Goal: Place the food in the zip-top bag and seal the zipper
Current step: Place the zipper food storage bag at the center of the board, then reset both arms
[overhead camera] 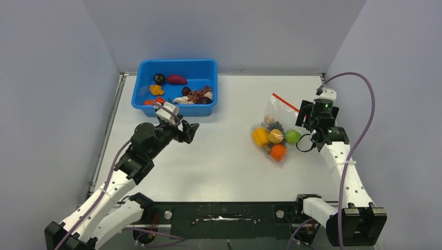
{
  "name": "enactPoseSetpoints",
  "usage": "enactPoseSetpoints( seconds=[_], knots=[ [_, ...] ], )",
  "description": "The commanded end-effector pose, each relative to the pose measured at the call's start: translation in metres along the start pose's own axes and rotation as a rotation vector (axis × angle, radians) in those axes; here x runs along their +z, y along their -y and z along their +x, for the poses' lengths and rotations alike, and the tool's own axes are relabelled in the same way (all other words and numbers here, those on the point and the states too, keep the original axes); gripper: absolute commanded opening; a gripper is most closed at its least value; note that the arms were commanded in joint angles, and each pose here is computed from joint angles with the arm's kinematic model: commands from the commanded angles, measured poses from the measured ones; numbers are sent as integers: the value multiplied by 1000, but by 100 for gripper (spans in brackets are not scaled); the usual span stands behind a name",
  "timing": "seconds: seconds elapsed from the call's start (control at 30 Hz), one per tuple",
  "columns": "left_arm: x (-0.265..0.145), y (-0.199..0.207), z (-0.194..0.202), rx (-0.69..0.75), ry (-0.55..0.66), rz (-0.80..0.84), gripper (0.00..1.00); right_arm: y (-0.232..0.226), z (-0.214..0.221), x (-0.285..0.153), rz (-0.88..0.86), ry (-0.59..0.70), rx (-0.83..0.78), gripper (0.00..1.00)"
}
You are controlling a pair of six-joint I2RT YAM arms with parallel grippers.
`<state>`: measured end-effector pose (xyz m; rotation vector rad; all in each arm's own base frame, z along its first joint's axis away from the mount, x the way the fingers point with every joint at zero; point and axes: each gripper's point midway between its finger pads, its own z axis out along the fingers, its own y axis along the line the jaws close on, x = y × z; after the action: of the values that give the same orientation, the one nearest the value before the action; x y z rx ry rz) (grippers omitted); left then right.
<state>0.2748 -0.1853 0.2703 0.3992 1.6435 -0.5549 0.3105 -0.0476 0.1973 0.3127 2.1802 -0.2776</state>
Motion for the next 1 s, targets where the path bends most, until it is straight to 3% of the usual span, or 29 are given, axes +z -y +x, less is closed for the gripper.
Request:
enactPoseSetpoints(
  seconds=[0.0, 0.2, 0.43, 0.8, 0.97],
  knots=[
    [4, -11, -22, -71, 97, -75, 74, -4, -46, -23, -49, 151, 82, 76],
    [12, -21, -22, -138, 91, -143, 76, -21, -61, -43, -170, 201, 92, 98],
    [10, -37, -27, -142, 133, -233, 77, -48, -76, -71, -360, 276, 138, 98],
    [-4, -41, -92, -128, 270, -278, 77, -72, -89, -107, -551, 335, 205, 98],
    [-5, -48, -92, -115, 275, -313, 77, -77, -86, -112, -599, 378, 209, 98]
  ],
)
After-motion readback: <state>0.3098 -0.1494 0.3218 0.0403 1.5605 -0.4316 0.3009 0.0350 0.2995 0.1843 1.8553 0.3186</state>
